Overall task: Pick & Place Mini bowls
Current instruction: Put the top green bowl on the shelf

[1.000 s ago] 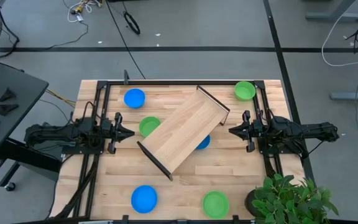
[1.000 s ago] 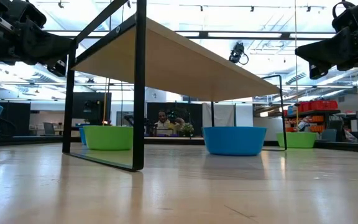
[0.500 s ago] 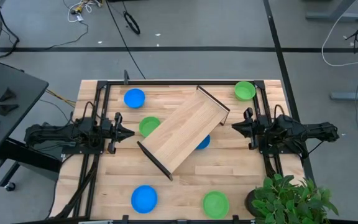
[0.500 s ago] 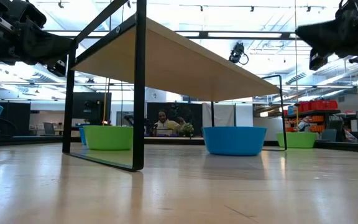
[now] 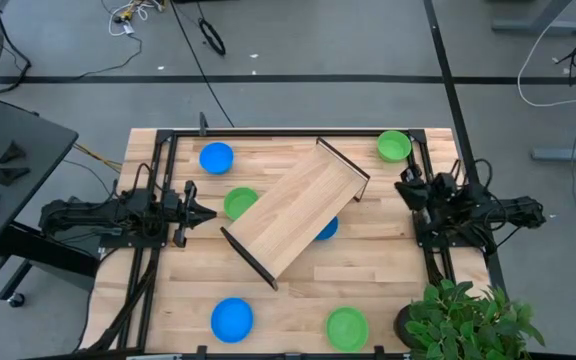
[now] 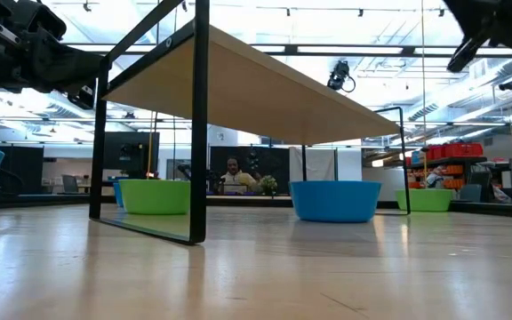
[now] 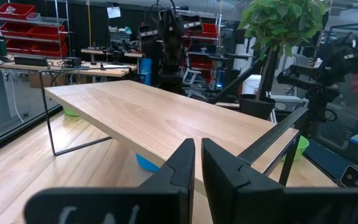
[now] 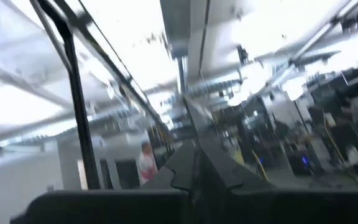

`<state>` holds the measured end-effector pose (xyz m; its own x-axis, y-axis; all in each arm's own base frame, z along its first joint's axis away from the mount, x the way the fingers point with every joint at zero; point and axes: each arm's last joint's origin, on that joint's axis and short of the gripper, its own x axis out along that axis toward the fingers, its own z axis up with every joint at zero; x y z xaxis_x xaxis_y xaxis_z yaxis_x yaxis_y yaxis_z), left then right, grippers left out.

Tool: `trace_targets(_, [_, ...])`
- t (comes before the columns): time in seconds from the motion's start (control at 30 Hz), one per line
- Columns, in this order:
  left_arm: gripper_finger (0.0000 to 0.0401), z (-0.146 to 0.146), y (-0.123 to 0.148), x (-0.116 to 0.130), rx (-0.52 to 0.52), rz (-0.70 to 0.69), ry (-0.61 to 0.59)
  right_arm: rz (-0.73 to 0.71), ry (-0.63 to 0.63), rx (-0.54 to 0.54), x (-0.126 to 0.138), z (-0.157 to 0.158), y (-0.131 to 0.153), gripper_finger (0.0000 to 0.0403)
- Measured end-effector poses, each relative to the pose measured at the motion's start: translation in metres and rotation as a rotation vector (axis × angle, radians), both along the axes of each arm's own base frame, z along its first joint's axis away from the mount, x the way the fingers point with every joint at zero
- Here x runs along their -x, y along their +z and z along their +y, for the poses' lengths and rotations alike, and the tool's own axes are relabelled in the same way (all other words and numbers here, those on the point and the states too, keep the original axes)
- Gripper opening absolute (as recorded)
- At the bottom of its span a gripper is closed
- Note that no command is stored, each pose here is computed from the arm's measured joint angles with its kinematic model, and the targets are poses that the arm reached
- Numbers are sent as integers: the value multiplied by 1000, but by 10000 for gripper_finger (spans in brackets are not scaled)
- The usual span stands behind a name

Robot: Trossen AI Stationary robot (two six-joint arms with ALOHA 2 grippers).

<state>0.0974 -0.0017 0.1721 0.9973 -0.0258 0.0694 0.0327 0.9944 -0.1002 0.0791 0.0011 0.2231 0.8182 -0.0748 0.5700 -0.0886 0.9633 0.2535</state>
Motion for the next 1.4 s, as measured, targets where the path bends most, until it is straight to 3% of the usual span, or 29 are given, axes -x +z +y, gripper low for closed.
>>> trace_targets(0.43, [32,0,0,0,0,0,0,-312,-2,-19,23,-1,28,2])
trace_targets(0.83, [32,0,0,0,0,0,0,-508,-51,-51,61,-5,118,1])
trace_targets(1.03, [32,0,0,0,0,0,0,-505,-67,-43,80,-6,174,0])
trace_targets(1.4, [32,0,0,0,0,0,0,-349,-144,5,97,-8,268,0])
